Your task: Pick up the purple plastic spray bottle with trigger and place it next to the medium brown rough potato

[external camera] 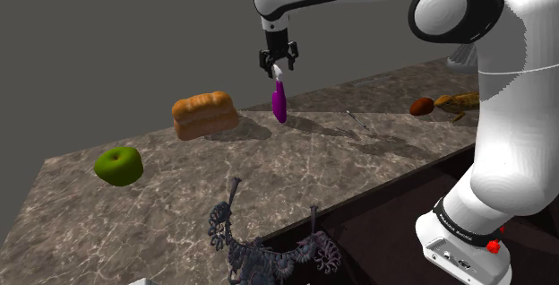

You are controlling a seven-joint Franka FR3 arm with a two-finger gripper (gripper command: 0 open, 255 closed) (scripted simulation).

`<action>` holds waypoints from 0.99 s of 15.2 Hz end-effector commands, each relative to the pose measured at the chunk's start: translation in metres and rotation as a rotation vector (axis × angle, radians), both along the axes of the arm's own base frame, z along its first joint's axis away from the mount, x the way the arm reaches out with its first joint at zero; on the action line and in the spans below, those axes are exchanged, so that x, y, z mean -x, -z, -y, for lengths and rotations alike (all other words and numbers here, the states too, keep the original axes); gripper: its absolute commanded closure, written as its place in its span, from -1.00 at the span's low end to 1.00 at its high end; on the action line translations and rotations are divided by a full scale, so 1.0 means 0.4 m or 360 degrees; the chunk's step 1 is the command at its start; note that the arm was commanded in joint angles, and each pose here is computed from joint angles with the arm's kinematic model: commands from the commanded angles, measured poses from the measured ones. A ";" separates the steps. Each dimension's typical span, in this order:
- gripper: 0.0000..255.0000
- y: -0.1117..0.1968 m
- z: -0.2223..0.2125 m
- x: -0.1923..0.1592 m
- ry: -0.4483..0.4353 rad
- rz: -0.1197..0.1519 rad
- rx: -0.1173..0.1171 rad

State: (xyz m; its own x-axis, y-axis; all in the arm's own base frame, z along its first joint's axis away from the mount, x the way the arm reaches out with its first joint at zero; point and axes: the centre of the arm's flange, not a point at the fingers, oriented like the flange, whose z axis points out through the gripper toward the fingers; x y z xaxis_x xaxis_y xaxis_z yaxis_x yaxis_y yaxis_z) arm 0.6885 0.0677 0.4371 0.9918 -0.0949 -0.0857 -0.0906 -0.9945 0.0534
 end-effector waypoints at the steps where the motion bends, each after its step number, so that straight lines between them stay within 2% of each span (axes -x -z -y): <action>1: -1.00 0.014 0.000 0.003 0.0000 0.0001 0.0000; 8: -1.00 0.014 0.000 0.003 0.0000 0.0001 0.0000; 9: 1.00 0.014 0.000 0.003 0.0000 0.0001 0.0000; 15: 1.00 0.014 0.000 0.003 0.0000 0.0001 0.0000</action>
State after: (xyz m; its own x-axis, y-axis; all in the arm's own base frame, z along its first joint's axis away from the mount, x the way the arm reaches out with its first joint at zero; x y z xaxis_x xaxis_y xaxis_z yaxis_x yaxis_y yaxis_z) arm 0.6874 0.0678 0.4317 0.9919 -0.0947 -0.0850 -0.0904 -0.9945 0.0531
